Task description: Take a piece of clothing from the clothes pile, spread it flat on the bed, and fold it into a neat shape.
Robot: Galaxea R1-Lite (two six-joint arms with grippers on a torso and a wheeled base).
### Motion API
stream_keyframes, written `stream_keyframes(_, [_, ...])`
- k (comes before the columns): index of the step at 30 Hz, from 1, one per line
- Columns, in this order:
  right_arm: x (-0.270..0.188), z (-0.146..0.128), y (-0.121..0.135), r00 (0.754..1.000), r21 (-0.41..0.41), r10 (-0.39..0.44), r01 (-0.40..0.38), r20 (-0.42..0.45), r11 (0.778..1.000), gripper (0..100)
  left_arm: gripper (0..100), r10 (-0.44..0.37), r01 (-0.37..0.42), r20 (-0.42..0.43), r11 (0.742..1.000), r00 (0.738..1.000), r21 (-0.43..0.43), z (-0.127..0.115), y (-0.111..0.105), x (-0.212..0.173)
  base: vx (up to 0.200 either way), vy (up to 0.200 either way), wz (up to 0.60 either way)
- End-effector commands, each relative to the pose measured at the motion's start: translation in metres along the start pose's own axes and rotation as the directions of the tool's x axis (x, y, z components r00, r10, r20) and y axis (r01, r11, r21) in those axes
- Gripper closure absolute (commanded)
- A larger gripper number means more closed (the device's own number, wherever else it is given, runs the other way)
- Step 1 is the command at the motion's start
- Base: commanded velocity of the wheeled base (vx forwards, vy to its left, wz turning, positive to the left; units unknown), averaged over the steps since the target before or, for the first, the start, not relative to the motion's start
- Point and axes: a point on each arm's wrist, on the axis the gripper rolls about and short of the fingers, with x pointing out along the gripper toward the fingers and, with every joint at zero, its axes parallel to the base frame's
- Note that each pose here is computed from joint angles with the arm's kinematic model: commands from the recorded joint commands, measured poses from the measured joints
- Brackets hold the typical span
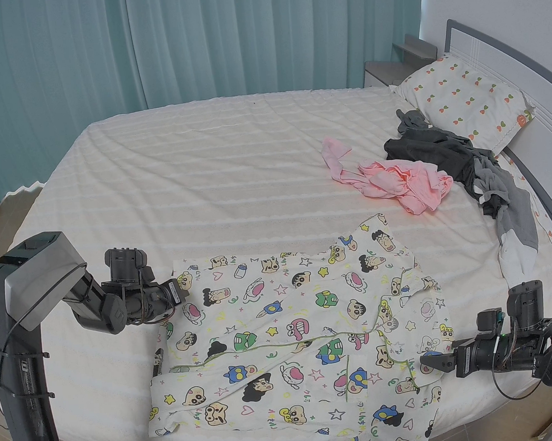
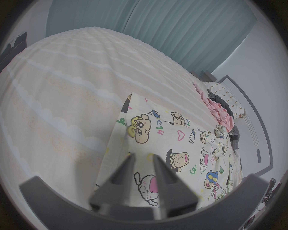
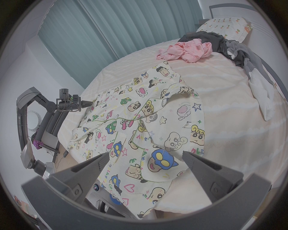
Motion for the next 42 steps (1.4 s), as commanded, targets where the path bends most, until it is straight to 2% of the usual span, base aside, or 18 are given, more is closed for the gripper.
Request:
stream_keyframes(1, [0.0,0.0,0.0,1.0,0.0,0.001,-0.001,-0.001,1.0,0,100,0.007,-0.007,0.005,1.0,1.0,-0.006,0.002,0.004,0.0,0.0,0.0,0.0])
stream_keyframes(5, [0.001,-0.001,0.0,1.0,0.0,0.001,-0.001,-0.009,1.0,0,100,0.022,-0.022,0.016,1.0,1.0,-0.008,0.005,0.006,-0.002,0.0,0.0,0.0])
stream_keyframes(13, [0.002,-0.003,0.001,1.0,-0.001,0.004,-0.004,-0.018,1.0,0,100,0.048,-0.048,0.092,0.999,0.995,-0.004,0.023,0.003,0.0,0.0,0.0,0.0])
stream_keyframes(22, [0.004,-0.004,0.0,1.0,0.002,0.001,-0.001,-0.027,1.0,0,100,0.069,-0.069,0.037,0.998,0.997,-0.014,0.015,0.004,-0.002,0.0,0.0,0.0])
stream_keyframes(23, [0.004,-0.004,0.0,1.0,0.0,0.001,-0.001,-0.027,1.0,0,0,0.069,-0.069,0.037,0.998,0.997,-0.014,0.015,0.004,-0.002,0.0,0.0,0.0])
stream_keyframes(42, [0.008,-0.007,-0.002,0.999,-0.001,-0.004,0.004,-0.051,1.0,0,0,0.054,-0.053,0.033,0.999,0.998,-0.012,0.011,0.0,0.005,0.0,0.0,0.0])
